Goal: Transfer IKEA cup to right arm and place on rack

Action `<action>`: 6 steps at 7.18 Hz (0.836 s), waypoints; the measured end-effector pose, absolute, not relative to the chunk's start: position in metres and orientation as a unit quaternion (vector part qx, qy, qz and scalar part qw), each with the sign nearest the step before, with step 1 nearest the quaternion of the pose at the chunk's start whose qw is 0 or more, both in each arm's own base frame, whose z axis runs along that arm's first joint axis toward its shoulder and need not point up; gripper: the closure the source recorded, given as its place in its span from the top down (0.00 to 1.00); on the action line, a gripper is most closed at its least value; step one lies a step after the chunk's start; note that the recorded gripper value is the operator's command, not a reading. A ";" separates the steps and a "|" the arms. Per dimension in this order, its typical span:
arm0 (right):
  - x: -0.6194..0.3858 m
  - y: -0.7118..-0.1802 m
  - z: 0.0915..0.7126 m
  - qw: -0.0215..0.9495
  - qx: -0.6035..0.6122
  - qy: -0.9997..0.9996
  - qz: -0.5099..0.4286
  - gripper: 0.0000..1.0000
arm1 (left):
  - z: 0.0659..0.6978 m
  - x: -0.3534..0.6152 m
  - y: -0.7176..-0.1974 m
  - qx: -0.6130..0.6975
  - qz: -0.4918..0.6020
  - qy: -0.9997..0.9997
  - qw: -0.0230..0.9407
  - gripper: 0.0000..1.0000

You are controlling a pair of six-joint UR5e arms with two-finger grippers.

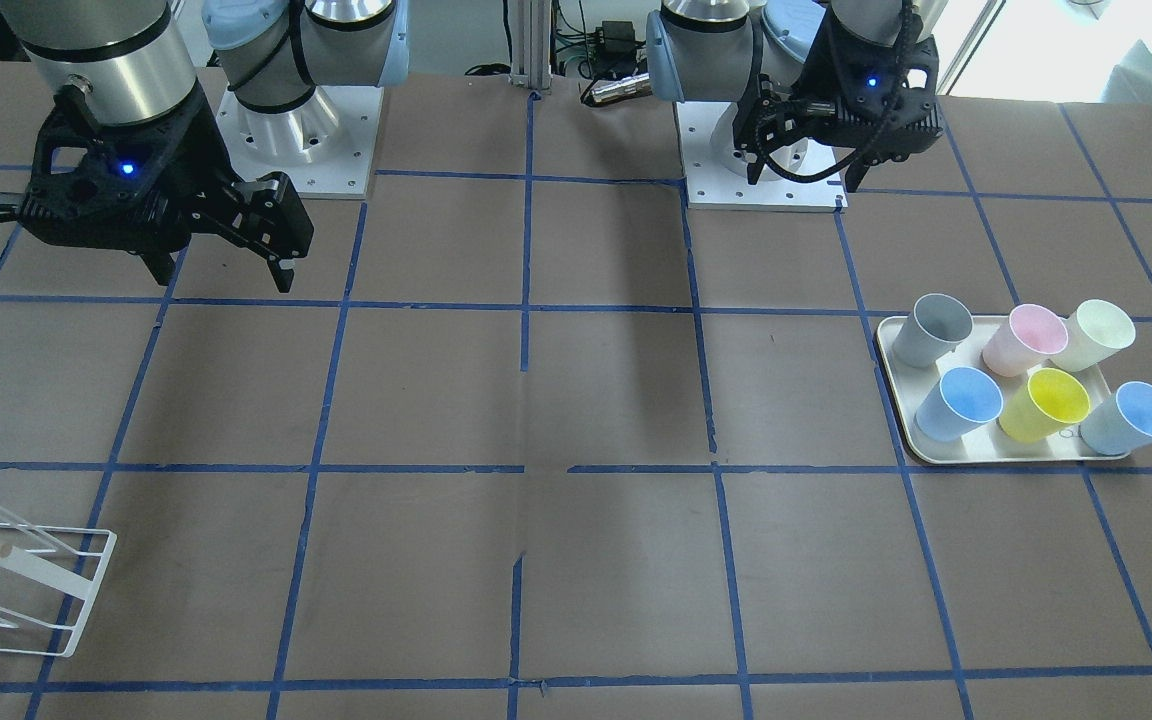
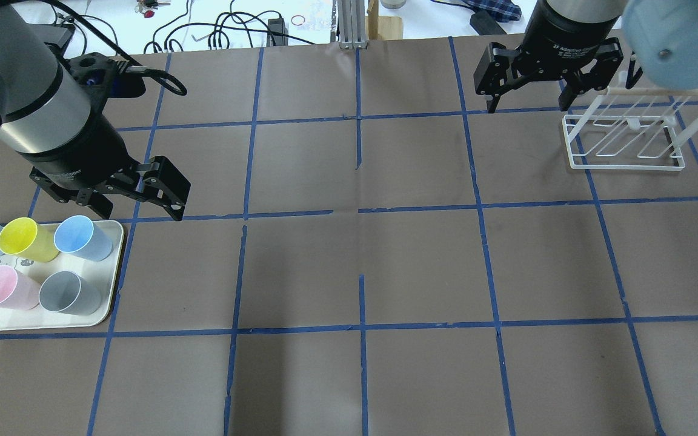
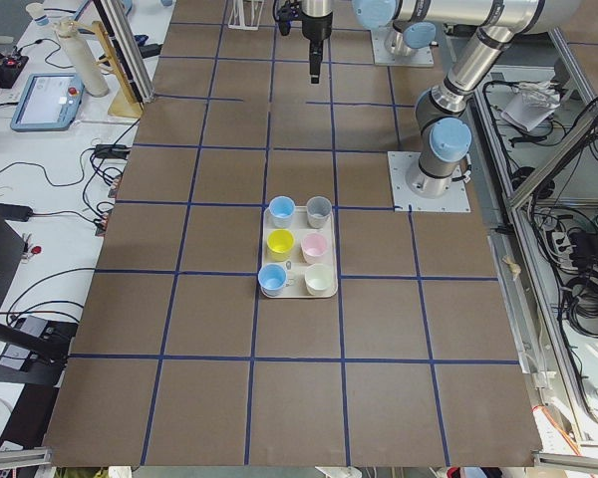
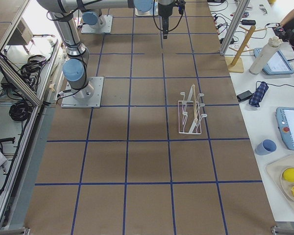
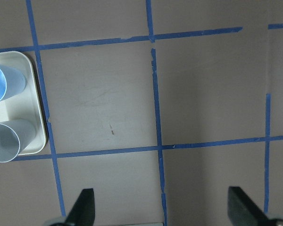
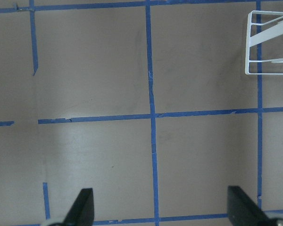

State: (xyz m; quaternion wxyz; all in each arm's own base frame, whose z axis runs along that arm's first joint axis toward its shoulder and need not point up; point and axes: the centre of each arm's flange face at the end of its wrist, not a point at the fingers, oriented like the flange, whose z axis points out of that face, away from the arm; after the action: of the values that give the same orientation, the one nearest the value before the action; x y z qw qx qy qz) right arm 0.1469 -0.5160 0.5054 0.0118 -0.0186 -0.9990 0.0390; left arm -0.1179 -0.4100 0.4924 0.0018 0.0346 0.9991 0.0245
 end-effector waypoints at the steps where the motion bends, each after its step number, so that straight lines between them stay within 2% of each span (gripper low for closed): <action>1: 0.146 -0.515 0.506 0.012 -0.020 -0.999 0.038 1.00 | 0.489 -0.112 -0.414 0.028 0.029 0.999 0.002 1.00; 3: 0.146 -0.517 0.503 0.010 -0.020 -0.999 0.035 1.00 | 0.479 -0.070 -0.430 0.018 0.040 0.999 -0.003 1.00; 6: 0.145 -0.515 0.509 0.011 -0.022 -0.999 0.043 1.00 | 0.461 0.036 -0.459 0.103 0.026 0.994 -0.010 1.00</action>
State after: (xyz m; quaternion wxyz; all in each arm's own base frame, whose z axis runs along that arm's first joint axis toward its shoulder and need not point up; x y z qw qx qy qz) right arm 0.1448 -0.5152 0.5092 0.0106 -0.0220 -0.9988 0.0429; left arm 0.0364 -0.4594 0.4608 -0.0105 0.1032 0.9943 0.0255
